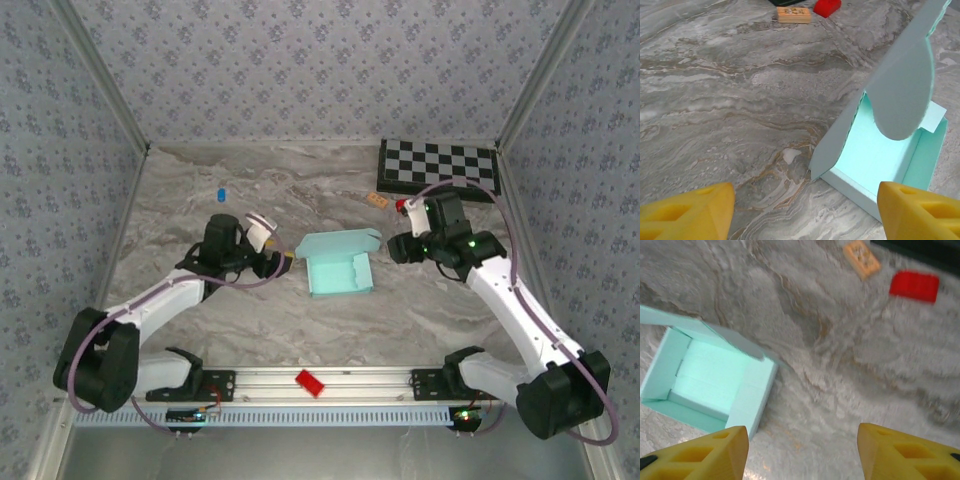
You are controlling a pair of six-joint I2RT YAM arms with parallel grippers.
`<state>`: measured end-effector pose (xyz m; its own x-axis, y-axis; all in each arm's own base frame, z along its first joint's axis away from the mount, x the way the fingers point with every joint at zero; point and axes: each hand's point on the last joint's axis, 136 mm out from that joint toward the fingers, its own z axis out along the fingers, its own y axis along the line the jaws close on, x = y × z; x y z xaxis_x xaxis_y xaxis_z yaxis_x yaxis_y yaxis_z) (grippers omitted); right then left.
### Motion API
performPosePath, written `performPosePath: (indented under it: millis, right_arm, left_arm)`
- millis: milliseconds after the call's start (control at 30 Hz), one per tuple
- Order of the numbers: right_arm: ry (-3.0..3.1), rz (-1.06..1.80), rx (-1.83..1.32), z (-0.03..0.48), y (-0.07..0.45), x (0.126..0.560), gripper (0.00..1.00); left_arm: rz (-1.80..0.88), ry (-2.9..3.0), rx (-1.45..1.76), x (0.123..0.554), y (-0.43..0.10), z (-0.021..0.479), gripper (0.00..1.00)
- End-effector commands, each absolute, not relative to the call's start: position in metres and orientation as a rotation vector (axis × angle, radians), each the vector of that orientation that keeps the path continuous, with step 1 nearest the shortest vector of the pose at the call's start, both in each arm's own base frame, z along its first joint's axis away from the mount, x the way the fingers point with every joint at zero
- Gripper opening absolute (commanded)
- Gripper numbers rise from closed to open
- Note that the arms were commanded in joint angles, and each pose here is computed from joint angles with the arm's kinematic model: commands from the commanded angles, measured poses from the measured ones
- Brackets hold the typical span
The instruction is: Fold the paper box
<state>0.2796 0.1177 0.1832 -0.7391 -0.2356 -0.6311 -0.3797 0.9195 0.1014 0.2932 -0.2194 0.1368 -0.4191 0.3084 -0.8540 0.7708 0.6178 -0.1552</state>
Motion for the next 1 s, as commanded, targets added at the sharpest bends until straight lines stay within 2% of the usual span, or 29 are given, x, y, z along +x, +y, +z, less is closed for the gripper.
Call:
performPosePath:
  millis: [0, 467, 600, 733, 833, 967]
  right_arm:
    - [2.429, 0.337, -0.243, 0.178, 0.110, 0.277, 0.61]
    - [2.431, 0.325, -0.136, 0.152, 0.102, 0.279, 0.62]
    - [2.458, 0.316, -0.122, 0.146, 0.100, 0.278, 0.62]
    - [2.491, 0.292, -0.103, 0.139, 0.096, 0.276, 0.62]
    - [2.511, 0.285, -0.093, 0.134, 0.093, 0.274, 0.62]
    - [2.529, 0.280, -0.079, 0.128, 0.091, 0.273, 0.62]
  left_arm:
    - [-0.738, 1.855, 0.967, 0.294, -0.232, 0.145, 0.72]
    - [-0.799, 1.705, 1.064, 0.305, -0.253, 0.137, 0.60]
    - [-0.834, 1.704, 1.094, 0.307, -0.260, 0.134, 0.52]
    - [-0.847, 1.680, 1.110, 0.307, -0.266, 0.135, 0.51]
    - [-0.866, 1.675, 1.117, 0.310, -0.270, 0.136, 0.44]
    - [-0.875, 1.655, 1.118, 0.312, -0.276, 0.139, 0.41]
